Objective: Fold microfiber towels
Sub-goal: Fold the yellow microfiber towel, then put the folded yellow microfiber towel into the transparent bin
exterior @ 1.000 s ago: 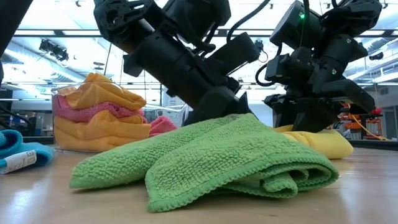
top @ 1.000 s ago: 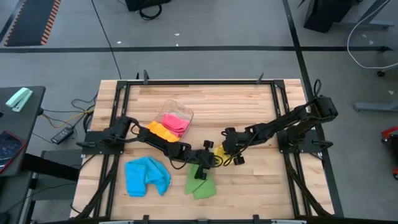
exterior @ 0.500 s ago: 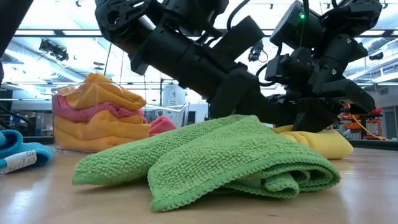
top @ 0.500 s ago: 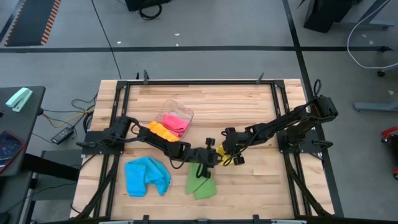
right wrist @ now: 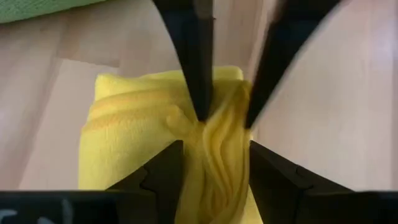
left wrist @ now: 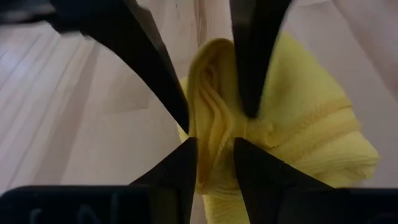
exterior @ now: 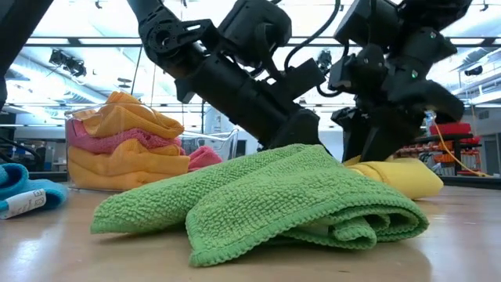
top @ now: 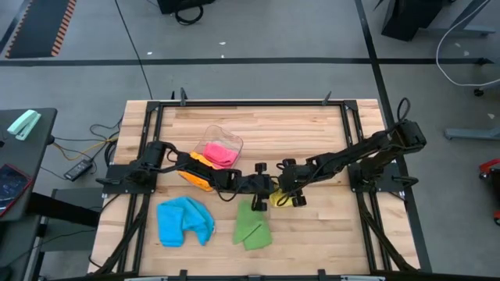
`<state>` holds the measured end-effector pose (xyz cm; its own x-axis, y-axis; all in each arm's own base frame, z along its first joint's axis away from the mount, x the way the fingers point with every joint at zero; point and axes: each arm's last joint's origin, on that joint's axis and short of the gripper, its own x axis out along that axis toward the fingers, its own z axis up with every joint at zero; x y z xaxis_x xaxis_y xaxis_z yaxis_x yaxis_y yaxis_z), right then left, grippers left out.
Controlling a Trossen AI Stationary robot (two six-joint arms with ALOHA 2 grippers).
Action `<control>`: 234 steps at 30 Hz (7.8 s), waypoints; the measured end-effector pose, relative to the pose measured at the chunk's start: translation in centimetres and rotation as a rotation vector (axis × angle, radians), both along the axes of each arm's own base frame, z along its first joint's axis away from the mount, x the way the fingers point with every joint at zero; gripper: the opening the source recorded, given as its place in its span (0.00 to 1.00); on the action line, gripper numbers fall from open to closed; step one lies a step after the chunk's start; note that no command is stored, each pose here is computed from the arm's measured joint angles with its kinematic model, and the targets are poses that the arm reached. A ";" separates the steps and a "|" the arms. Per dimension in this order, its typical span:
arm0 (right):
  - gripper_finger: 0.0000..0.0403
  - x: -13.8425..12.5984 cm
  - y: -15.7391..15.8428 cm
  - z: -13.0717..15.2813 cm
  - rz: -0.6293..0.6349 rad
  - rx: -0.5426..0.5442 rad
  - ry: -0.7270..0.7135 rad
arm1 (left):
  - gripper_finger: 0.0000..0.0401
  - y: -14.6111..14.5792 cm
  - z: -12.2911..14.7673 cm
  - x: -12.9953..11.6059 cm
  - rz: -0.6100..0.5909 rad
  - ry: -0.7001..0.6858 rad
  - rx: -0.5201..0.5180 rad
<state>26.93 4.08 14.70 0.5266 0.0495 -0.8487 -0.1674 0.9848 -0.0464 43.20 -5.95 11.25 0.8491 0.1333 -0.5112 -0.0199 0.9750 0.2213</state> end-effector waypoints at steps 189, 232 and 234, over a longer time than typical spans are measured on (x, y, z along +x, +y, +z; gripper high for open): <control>0.08 -2.0 4.9 -4.3 0.231 -0.714 -0.163 | 0.27 -2.8 5.9 -1.8 -0.039 0.147 -0.026; 0.11 -2.1 4.2 -1.0 -0.132 -0.516 -0.345 | 0.52 -1.0 3.7 -0.9 0.205 0.124 0.075; 0.13 -2.1 4.2 -0.9 -0.133 -0.514 -0.346 | 0.46 -1.0 3.7 -0.9 0.205 0.125 0.076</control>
